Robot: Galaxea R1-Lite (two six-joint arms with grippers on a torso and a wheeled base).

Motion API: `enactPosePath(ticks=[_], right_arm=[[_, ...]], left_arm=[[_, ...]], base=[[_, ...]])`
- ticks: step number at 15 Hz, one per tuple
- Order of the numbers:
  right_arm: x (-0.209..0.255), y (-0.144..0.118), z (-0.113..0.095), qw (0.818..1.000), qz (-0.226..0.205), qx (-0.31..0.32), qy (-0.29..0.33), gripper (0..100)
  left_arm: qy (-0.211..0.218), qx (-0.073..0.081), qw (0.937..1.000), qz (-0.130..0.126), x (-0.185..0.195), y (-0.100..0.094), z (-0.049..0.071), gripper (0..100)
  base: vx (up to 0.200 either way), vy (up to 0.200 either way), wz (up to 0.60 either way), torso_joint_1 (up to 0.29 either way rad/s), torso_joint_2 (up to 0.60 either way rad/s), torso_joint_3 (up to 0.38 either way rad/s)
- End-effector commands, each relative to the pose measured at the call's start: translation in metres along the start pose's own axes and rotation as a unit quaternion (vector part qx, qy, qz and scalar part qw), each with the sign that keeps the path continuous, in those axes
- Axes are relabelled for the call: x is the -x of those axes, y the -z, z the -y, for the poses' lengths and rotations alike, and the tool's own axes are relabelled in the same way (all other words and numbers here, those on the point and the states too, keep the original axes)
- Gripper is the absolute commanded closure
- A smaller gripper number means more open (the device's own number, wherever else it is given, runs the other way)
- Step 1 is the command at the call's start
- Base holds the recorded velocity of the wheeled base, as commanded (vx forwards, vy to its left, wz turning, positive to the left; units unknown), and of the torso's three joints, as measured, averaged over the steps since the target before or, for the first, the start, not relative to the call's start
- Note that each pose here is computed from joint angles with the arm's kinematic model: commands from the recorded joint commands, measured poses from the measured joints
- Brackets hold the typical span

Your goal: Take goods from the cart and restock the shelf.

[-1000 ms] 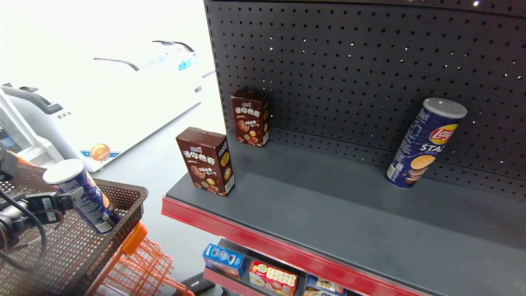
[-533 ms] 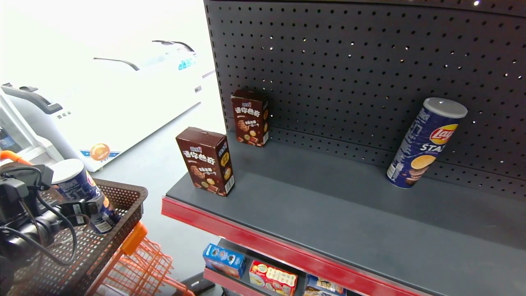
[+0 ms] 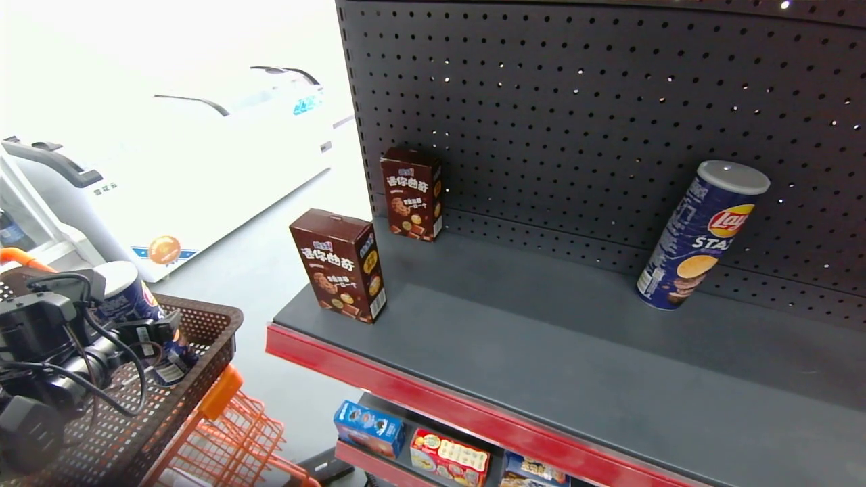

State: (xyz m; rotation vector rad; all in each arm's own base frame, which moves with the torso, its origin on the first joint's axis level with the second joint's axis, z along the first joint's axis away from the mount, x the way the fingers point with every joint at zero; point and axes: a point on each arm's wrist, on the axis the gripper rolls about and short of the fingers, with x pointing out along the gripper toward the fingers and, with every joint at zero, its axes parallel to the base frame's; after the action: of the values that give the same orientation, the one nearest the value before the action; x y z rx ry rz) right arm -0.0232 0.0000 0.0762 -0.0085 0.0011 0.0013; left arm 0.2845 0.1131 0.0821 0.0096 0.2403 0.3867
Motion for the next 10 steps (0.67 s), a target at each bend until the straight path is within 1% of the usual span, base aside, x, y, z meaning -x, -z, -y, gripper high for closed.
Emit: enactPosePath(ticks=[1,2,5,7,8,9,10], right_arm=[[0.0,0.0,0.0,1.0,-0.001,0.0,-0.001,0],[0.0,0.0,0.0,1.0,-0.001,0.0,0.0,0],[0.0,0.0,0.0,1.0,-0.001,0.0,0.0,0],[0.0,0.0,0.0,1.0,-0.001,0.0,-0.001,0],[0.0,0.0,0.0,1.0,-0.001,0.0,-0.001,0],[0.0,0.0,0.0,1.0,-0.001,0.0,-0.001,0],[0.0,0.0,0.0,1.0,-0.001,0.0,0.0,0]], left_arm=[[-0.002,0.0,1.0,-0.003,-0.004,0.002,0.0,100],[-0.002,0.0,1.0,0.004,-0.005,-0.001,-0.001,100],[-0.012,-0.001,0.9999,0.008,-0.007,-0.003,0.0,100],[-0.011,-0.011,0.9998,0.008,-0.006,-0.003,0.0,100],[-0.01,-0.023,0.9995,0.017,-0.005,-0.01,0.001,100],[-0.005,-0.027,0.9988,0.039,-0.001,-0.021,0.004,100],[0.005,-0.029,0.998,0.055,0.003,-0.03,0.009,100]], base=[[0.0,0.0,0.0,0.0,0.0,0.0],[0.0,0.0,0.0,0.0,0.0,0.0],[0.0,0.0,0.0,0.0,0.0,0.0],[0.0,0.0,0.0,0.0,0.0,0.0],[0.0,0.0,0.0,0.0,0.0,0.0],[0.0,0.0,0.0,0.0,0.0,0.0],[0.0,0.0,0.0,0.0,0.0,0.0]])
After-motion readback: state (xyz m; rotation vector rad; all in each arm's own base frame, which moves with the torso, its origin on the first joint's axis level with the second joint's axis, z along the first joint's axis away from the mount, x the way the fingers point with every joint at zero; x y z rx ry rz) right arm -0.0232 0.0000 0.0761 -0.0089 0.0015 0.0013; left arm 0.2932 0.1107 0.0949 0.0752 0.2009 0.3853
